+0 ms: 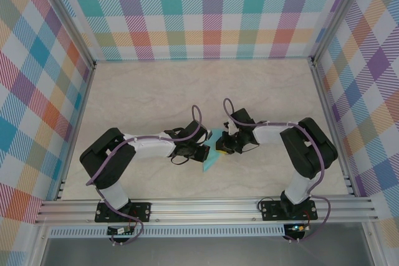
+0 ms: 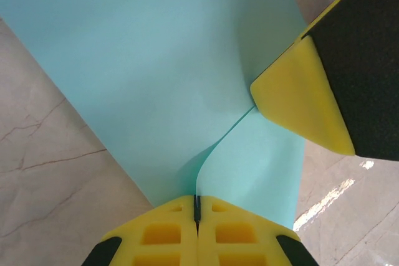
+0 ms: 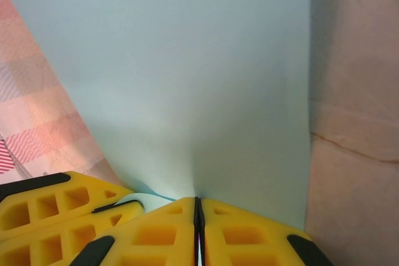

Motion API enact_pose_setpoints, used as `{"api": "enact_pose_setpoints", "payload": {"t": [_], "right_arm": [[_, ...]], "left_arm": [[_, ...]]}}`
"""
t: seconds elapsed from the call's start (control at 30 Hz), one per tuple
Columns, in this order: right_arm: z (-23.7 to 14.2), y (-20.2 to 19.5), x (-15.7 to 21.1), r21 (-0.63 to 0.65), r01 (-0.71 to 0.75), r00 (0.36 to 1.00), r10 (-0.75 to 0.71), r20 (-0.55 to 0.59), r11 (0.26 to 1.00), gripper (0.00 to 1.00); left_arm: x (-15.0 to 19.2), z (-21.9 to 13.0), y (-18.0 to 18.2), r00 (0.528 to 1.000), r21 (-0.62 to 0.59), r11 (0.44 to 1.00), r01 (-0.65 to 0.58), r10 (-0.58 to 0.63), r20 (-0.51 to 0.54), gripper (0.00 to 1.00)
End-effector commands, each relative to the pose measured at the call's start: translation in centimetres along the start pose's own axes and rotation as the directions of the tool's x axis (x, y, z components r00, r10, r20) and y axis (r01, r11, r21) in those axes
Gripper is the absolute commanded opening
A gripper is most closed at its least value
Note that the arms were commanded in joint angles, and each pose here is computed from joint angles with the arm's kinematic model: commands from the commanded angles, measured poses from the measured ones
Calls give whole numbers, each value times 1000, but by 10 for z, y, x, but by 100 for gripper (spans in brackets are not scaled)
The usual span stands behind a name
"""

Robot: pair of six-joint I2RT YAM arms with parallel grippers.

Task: Fold a paper plane with a square sheet of paper (pick it up from the middle)
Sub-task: Third fold the triangle at the center of the table.

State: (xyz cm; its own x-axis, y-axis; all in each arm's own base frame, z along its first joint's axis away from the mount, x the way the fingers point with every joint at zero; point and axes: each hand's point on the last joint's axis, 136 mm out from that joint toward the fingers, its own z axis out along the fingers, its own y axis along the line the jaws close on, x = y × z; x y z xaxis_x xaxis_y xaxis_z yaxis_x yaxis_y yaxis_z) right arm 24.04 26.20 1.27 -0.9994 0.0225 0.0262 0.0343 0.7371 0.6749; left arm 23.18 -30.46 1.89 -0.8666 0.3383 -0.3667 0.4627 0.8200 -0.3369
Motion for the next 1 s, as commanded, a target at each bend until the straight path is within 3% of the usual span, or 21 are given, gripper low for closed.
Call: {"api": "enact_pose_setpoints", "payload": {"t": [0.0,0.23,0.6,0.83,0.97], "right_arm": [[10,-19,14,29,4,1000,-4,-11,1000,11],[-20,12,-7,-66,99,992,-93,84,993,12],[1,-35,6,16,43,998,-43,47,999,11],[-28,12,-5,-88,108,989,-99,106,990,12],[-30,37,3,-157,142,988,-130,84,977,12]], "left_arm": [[26,14,19,995,-53,999,4,-9,-97,0],[28,14,20,995,-57,998,3,-9,-102,0],[27,17,19,994,-54,999,4,-9,-107,0],[27,16,19,994,-56,998,3,-9,-109,0],[25,16,18,994,-54,999,2,-7,-108,0]]}}
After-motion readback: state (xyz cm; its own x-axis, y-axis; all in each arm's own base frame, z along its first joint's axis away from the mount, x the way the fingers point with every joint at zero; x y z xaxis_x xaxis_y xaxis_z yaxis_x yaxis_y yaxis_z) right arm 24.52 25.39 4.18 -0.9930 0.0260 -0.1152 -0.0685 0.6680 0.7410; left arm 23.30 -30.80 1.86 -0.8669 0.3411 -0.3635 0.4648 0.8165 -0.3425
